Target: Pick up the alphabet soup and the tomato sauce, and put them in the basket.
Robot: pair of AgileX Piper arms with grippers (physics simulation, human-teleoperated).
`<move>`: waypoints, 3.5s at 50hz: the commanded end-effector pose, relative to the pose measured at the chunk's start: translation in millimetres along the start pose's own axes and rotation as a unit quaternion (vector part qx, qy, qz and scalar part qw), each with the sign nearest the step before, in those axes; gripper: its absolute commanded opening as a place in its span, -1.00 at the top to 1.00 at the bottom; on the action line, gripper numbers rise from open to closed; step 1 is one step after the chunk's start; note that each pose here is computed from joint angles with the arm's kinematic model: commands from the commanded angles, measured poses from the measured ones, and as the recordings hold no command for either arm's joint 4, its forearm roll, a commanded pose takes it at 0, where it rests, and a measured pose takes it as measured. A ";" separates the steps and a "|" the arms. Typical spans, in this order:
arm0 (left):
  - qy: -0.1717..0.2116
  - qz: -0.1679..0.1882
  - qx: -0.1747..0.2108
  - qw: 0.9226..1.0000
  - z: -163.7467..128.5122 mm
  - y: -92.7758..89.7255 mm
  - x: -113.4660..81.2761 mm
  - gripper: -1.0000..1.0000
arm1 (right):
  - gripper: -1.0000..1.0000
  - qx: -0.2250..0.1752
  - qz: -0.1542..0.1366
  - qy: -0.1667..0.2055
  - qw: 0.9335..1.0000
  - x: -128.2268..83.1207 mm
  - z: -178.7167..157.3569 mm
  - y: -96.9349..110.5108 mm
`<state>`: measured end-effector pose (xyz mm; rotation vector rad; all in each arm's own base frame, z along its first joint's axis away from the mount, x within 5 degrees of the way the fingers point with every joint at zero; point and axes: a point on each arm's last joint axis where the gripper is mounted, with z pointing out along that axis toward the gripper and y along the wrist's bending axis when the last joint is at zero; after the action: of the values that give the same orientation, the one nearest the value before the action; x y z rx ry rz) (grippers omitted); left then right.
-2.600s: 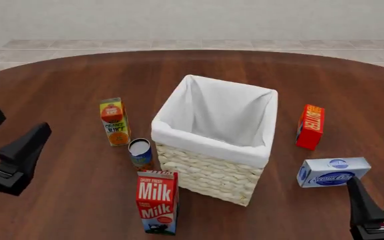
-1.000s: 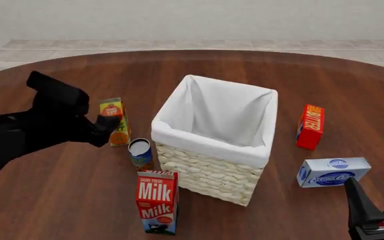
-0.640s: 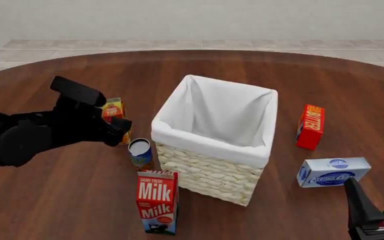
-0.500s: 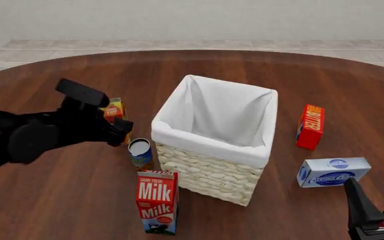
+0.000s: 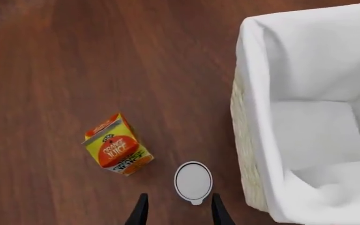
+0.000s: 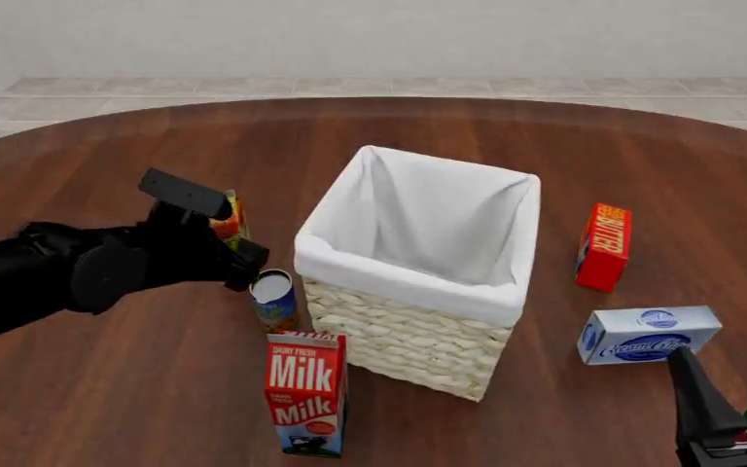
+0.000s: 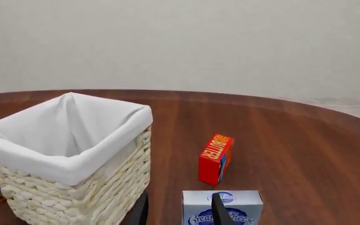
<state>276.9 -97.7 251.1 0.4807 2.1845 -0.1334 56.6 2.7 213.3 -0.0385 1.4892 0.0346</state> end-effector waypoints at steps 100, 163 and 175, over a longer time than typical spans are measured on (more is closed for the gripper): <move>0.074 0.069 0.022 0.995 89.4 -15.1 58.6 -1.00 | -1.00 0.001 -0.010 0.010 1.000 0.8 4.4 -0.1; 0.028 0.096 0.020 0.995 32.8 -14.8 32.8 1.00 | -1.00 -0.002 -0.009 0.004 1.000 0.1 2.8 0.2; 0.018 0.103 0.022 0.994 13.9 -16.4 26.1 1.00 | -1.00 -0.002 -0.007 0.003 1.000 0.3 1.2 0.2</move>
<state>274.4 -109.9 205.0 0.7026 2.1983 -0.0735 58.8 3.0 213.3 -0.0540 1.4964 0.0234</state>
